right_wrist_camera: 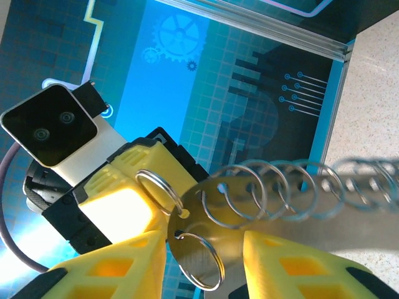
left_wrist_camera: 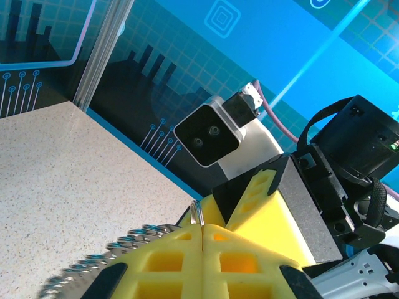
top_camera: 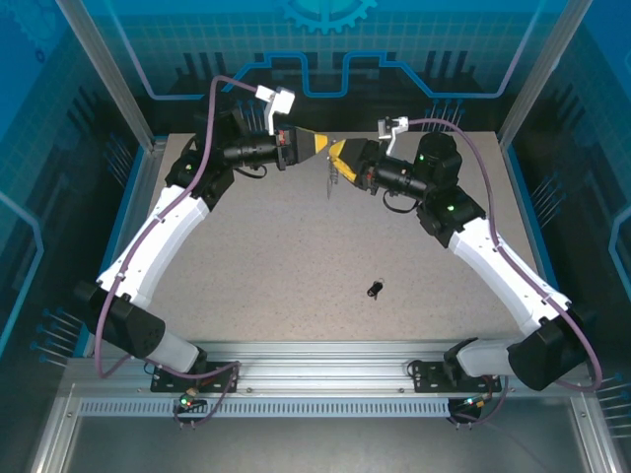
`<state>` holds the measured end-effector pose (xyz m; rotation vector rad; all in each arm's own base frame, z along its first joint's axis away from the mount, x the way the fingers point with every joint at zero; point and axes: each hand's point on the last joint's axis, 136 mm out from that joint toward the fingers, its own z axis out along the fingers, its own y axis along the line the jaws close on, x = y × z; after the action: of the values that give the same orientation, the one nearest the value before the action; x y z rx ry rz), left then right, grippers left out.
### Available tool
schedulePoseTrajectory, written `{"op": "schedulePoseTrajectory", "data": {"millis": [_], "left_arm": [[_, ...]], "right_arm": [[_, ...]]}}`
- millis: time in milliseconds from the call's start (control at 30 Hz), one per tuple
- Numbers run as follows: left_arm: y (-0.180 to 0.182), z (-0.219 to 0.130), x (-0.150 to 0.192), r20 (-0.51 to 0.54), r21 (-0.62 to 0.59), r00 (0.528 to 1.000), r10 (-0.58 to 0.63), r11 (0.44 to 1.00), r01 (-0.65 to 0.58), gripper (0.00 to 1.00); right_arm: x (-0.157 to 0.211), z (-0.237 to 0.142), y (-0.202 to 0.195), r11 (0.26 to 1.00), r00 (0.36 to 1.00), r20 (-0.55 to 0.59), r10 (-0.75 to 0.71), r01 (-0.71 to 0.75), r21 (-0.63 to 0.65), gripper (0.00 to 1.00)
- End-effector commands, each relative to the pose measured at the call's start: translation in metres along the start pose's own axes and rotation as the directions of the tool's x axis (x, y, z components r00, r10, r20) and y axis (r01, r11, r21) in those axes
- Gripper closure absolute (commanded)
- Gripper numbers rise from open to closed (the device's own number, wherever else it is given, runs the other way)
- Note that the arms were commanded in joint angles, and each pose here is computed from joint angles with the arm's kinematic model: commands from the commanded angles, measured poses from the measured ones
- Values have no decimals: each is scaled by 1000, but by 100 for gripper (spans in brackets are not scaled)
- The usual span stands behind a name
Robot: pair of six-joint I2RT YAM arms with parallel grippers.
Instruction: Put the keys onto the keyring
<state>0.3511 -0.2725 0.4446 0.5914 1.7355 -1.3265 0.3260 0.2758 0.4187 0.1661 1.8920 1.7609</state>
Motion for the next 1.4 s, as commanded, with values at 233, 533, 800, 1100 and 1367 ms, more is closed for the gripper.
{"op": "schedulePoseTrajectory", "data": {"millis": [233, 533, 800, 1100, 1367], "left_arm": [[-6, -5, -6, 23, 7, 999, 49, 999, -49, 100], [-5, -5, -5, 23, 3, 999, 45, 999, -45, 100], [-2, -5, -4, 23, -4, 999, 44, 999, -43, 100], [7, -6, -5, 29, -69, 999, 42, 997, -39, 84], [20, -17, -3, 47, -183, 997, 57, 982, -47, 41]], "right_arm": [[-5, 2, 17, 999, 1000, 17, -25, 26, -41, 70], [-7, 0, 18, 999, 1000, 22, -22, 23, -42, 83], [-7, -2, 19, 999, 1000, 20, -24, 24, -45, 100], [-15, -6, 23, 999, 999, 33, -5, 7, -50, 100], [-23, -8, 5, 994, 993, 50, 109, -107, -30, 100]]}}
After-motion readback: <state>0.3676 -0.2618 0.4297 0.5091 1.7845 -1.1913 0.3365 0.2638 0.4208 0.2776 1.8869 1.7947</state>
